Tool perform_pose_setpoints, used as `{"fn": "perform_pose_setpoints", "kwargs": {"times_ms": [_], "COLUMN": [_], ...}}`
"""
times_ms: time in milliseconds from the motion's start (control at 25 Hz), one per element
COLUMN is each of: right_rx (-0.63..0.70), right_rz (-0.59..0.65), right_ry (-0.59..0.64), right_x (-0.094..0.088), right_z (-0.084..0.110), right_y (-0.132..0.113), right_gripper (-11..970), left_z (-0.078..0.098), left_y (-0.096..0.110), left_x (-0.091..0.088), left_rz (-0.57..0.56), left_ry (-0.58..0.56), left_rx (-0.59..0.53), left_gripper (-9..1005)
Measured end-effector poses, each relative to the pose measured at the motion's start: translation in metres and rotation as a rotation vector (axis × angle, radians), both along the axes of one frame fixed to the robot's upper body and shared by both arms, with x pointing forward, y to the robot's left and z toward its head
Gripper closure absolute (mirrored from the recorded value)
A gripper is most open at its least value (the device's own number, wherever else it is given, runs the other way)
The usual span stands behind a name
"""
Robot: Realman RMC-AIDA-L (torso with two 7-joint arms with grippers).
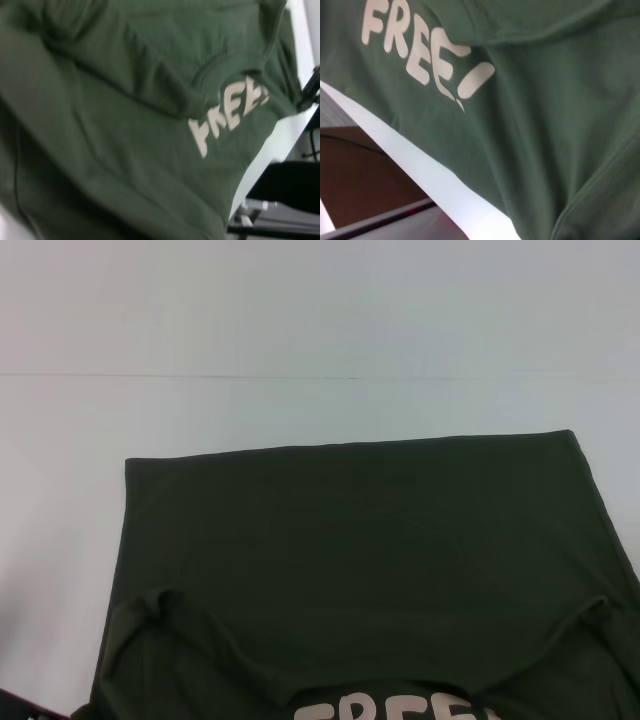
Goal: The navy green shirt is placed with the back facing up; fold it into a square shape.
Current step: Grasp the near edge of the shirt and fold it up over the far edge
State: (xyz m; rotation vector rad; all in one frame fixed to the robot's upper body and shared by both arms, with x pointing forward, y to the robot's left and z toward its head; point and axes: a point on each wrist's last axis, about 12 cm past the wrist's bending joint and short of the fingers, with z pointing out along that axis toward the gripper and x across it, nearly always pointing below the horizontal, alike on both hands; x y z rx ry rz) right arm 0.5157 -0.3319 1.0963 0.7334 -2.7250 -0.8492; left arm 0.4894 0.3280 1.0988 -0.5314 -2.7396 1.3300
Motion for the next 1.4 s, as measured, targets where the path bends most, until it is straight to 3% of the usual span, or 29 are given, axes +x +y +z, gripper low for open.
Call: {"fn": "perform_pose_setpoints", "kwargs": {"times_ms": [160,360,560,760,1080,1400], "right_rx": [0.040,0.113,0.242,0.338,0.426,0.411], "right_rz": [-0.061,-0.228,-0.395,-0.525,-0.724,-0.840], "right_ry": [-0.020,-0.087,-0.186,-0.268,-0.414,-0.537], "right_x": [0.002,0.010,0.022,0.037,0.062,0.083], "right_z": [0.003,0.017,0.034,0.038,0.038,0.030], "right_y": [-0.004,-0.023,-0.037,-0.037,-0.036,-0.028], "right_gripper": [939,940,940,939,940,939], "left_z": [0.006,0.017,0.029,0.032,0.015,-0.007], "left_y": [0.004,0.008,0.015,0.026,0.029,0.015], "left_x": [0.006,0.017,0.029,0.042,0.065,0.080], "left_rz": [0.036,0.099,0.223,0.409,0.679,0.819], "left_ry": [-0.036,-0.095,-0.190,-0.280,-0.360,-0.446], "left_rx": [-0.026,-0.079,-0.160,-0.223,-0.257,-0.246], "left_gripper": [962,960,960,961,961,962]}}
